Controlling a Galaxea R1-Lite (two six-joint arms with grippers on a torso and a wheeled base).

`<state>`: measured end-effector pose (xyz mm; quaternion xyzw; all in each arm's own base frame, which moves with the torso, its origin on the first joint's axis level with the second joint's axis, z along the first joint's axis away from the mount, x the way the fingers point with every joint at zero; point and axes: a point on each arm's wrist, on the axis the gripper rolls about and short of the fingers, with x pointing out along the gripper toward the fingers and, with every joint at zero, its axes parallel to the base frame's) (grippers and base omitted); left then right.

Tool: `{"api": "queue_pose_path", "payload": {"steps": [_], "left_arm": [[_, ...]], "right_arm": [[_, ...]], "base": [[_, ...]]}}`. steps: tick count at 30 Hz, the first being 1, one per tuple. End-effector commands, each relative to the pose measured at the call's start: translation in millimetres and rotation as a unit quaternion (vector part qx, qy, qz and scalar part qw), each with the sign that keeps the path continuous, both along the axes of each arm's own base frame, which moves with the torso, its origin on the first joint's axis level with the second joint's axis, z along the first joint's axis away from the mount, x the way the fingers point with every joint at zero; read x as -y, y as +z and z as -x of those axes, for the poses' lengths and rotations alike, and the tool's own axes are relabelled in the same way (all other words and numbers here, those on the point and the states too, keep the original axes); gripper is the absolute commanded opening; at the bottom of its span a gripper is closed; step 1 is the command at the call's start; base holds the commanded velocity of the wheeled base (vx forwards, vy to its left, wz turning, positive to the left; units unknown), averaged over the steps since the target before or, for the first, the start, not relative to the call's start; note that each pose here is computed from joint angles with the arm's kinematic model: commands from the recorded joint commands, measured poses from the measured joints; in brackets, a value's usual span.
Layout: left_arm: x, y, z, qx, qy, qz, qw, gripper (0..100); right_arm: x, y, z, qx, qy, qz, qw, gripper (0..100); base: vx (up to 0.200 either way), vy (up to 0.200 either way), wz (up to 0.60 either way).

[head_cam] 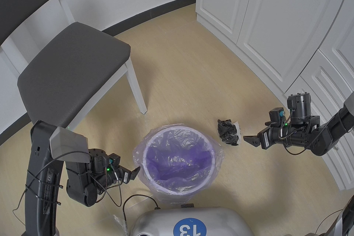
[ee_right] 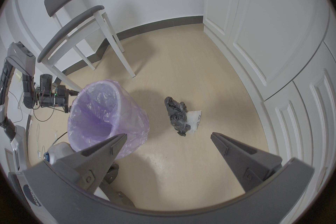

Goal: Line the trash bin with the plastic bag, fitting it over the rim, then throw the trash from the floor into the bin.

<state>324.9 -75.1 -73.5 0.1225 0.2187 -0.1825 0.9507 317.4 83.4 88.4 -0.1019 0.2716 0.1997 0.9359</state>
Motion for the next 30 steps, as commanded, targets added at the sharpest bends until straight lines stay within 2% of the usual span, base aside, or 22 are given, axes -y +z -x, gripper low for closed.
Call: {"api": "queue_pose_path", "payload": {"steps": [1, 8, 12, 16, 19, 25, 30], "left_arm": [[-5.3, 17.4, 26.6, -0.017, 0.001, 0.0, 0.9999, 100], [-6.8, 46.5, 43.7, -0.012, 0.01, 0.028, 0.9995, 100], [-6.2, 58.0, 50.6, -0.005, 0.006, 0.032, 0.9995, 100], [-3.9, 66.6, 60.8, -0.005, -0.003, 0.032, 0.9995, 100], [-0.2, 73.0, 67.7, -0.002, -0.011, 0.033, 0.9994, 100], [2.4, 87.1, 78.4, 0.012, -0.021, 0.035, 0.9991, 100], [2.0, 93.7, 88.7, 0.012, -0.025, 0.035, 0.999, 100]], "right_arm": [[-8.4, -16.8, 15.2, -0.025, 0.015, 0.009, 0.9995, 100], [-22.2, -47.4, 16.1, -0.049, 0.017, 0.034, 0.9981, 100], [-26.7, -60.8, 9.1, -0.044, 0.032, 0.048, 0.9974, 100], [-24.7, -80.7, -3.3, -0.004, 0.144, 0.122, 0.982, 100], [-23.8, -88.3, -12.9, 0.014, 0.2, 0.143, 0.9691, 100], [-30.9, -105.8, -36.4, 0.028, 0.227, 0.162, 0.9598, 100], [-41.2, -113.9, -55.4, 0.013, 0.253, 0.161, 0.9537, 100]], "base": [[0.0, 0.0, 0.0], [0.0, 0.0, 0.0], [0.0, 0.0, 0.0], [0.0, 0.0, 0.0], [0.0, 0.0, 0.0], [0.0, 0.0, 0.0], [0.0, 0.0, 0.0]]}}
